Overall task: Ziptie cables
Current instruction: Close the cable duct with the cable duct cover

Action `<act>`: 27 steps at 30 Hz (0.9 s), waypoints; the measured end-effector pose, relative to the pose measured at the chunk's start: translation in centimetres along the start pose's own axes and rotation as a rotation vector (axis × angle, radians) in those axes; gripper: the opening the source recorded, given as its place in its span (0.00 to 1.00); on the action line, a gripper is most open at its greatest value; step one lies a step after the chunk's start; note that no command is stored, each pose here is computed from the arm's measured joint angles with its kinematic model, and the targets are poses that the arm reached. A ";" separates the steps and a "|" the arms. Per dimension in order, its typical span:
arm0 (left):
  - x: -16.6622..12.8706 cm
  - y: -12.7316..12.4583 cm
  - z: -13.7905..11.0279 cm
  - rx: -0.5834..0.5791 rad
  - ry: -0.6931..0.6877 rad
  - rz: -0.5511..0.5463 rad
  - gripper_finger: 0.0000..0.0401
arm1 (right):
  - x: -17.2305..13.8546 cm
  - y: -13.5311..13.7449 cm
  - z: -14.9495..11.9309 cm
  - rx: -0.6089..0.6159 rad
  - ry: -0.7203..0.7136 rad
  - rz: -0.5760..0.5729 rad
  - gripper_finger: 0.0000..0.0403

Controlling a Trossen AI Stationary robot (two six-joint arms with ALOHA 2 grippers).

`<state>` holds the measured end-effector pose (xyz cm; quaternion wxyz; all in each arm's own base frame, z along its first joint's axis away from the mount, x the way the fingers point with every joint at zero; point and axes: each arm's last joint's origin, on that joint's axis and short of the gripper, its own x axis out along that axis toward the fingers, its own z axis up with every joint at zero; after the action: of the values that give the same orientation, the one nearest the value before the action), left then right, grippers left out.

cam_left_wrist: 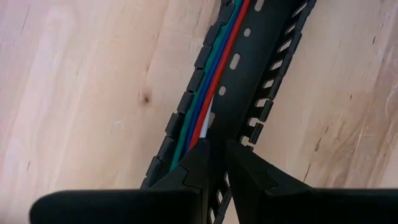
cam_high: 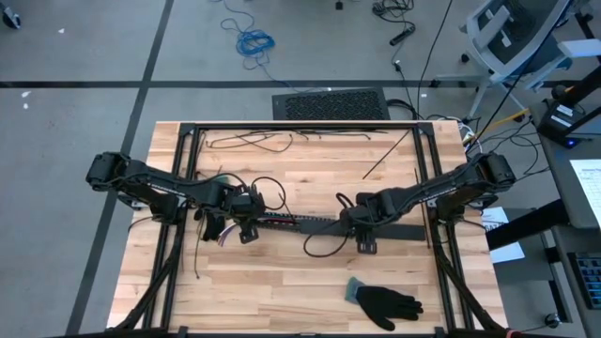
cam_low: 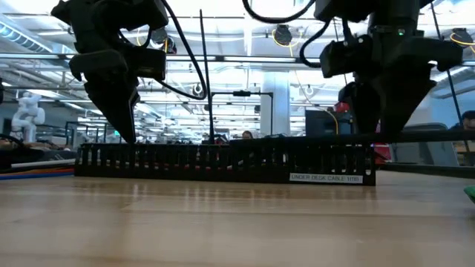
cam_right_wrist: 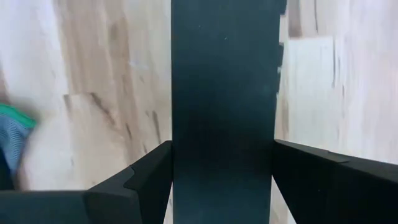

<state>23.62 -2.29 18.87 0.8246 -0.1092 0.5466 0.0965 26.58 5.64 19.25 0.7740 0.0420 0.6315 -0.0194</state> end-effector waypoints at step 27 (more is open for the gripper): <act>0.0 0.0 0.1 -0.052 -0.007 -0.003 0.13 | 0.0 0.6 0.3 0.037 -0.062 -0.040 0.56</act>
<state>23.69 -2.28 18.90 0.8236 -0.1310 0.5409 0.1096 26.89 6.23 19.37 0.7918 0.0431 0.6074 -0.0478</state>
